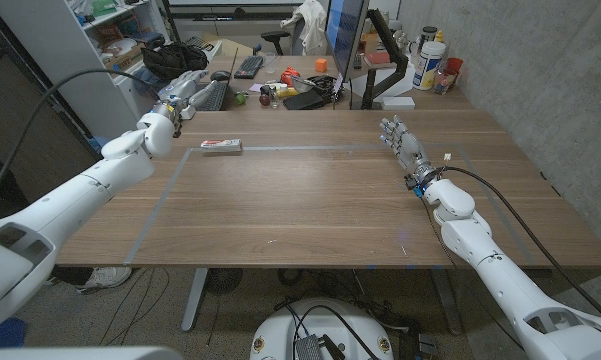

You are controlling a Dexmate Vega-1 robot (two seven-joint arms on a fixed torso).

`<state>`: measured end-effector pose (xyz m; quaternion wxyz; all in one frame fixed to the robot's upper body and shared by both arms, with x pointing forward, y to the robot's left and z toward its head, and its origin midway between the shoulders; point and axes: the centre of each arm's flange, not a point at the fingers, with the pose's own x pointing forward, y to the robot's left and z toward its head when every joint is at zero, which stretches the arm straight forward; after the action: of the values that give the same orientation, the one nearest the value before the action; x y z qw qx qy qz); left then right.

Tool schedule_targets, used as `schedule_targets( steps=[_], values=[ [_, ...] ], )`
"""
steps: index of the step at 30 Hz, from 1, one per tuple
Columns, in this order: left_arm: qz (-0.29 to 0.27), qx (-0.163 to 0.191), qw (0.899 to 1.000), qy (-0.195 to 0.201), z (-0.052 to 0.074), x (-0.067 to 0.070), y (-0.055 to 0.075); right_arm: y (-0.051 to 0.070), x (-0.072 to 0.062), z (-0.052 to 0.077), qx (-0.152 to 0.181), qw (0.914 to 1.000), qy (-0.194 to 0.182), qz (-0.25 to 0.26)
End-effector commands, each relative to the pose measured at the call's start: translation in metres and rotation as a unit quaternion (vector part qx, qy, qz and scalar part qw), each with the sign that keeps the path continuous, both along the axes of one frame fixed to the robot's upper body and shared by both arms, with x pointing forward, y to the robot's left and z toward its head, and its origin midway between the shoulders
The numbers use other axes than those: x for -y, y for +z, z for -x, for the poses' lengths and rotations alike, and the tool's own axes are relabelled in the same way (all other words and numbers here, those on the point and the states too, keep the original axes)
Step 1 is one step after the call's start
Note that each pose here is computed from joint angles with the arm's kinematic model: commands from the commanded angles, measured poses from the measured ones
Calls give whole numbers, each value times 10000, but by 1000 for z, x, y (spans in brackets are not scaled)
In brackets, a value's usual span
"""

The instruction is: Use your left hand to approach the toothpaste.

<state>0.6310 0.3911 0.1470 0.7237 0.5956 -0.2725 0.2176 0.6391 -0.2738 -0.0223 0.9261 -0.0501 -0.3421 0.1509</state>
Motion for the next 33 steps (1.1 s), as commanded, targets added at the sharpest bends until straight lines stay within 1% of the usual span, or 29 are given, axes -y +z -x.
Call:
schedule_targets(
  steps=[1, 16, 33],
  values=[
    [-36, -78, 10000, -9, 0, 0, -4, -1, 2, 1, 2, 10000, -14, -7],
    [-71, -244, 9997, 27, -1, 0, -12, -2, 2, 3, 14, 10000, -12, 6],
    [-82, -421, 9990, 127, -8, -5, -20, -1, 0, 3, 12, 10000, 2, 51]
  ],
)
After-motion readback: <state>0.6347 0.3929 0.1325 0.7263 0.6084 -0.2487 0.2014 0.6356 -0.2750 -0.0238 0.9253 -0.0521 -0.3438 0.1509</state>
